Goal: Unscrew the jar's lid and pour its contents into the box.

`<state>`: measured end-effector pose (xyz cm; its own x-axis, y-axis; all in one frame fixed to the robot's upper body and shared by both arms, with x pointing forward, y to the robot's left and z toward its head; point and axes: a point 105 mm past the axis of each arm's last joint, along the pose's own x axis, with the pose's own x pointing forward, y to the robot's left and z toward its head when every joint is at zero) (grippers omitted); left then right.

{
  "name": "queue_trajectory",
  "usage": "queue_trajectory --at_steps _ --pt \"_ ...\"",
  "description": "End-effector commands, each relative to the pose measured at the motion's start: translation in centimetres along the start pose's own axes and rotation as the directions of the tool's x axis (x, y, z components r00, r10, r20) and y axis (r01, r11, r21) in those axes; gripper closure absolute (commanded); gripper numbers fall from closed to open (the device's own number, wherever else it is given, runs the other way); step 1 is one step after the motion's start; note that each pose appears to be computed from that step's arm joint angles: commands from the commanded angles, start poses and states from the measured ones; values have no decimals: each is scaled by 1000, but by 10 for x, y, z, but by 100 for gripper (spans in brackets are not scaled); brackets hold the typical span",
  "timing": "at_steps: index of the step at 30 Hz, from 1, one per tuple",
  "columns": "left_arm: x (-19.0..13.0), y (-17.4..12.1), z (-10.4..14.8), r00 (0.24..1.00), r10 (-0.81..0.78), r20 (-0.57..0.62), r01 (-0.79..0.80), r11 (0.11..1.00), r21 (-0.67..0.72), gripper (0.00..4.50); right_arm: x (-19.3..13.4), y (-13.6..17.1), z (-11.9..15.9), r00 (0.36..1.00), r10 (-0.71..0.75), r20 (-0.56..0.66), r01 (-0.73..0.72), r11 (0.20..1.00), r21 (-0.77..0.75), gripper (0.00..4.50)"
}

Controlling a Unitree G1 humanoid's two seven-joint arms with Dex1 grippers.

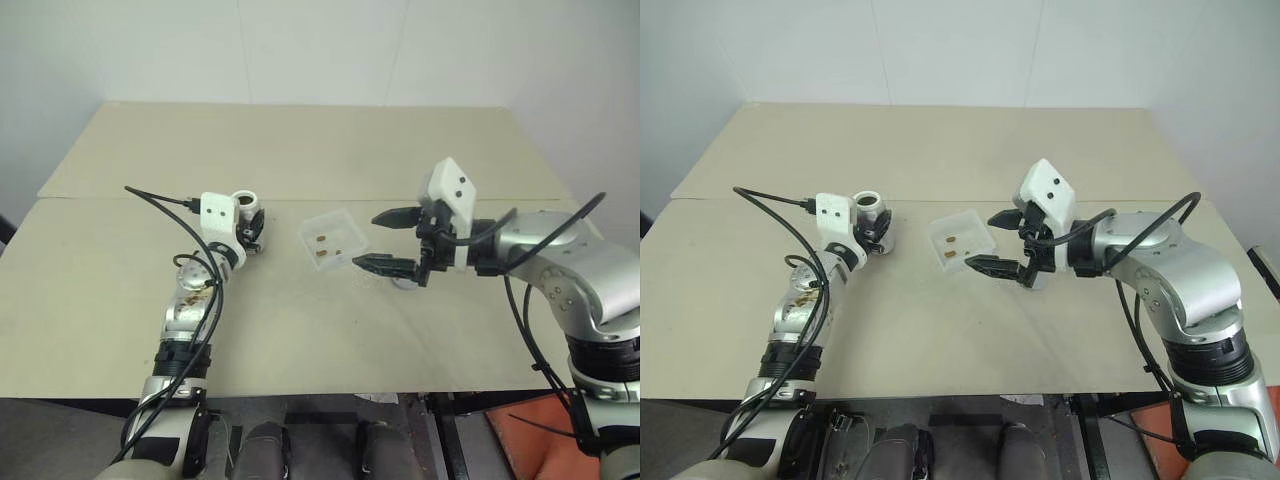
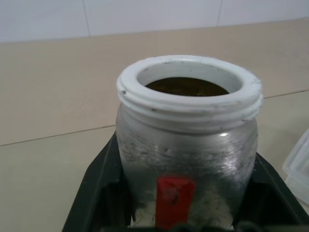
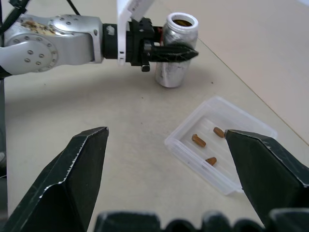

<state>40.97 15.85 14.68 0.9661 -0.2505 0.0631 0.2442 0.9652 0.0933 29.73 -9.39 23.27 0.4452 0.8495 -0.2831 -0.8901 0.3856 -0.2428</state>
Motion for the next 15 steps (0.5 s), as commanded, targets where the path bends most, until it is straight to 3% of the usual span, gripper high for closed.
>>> queue_trajectory --at_steps 1,4,12,15 --pt "-4 -6 -2 1000 -30 -8 31 999 19 83 -4 3 12 999 -5 41 7 998 -57 0" --pt "-16 -2 0 999 -41 -8 41 998 36 3 -3 3 10 999 -3 36 5 998 -59 0" --pt "-51 6 3 997 -57 -60 67 982 178 3 0 6 8 999 2 35 0 998 -68 0" --pt "-79 -1 0 970 -175 -168 214 944 251 3 0 5 5 1000 -6 26 8 997 -72 0"
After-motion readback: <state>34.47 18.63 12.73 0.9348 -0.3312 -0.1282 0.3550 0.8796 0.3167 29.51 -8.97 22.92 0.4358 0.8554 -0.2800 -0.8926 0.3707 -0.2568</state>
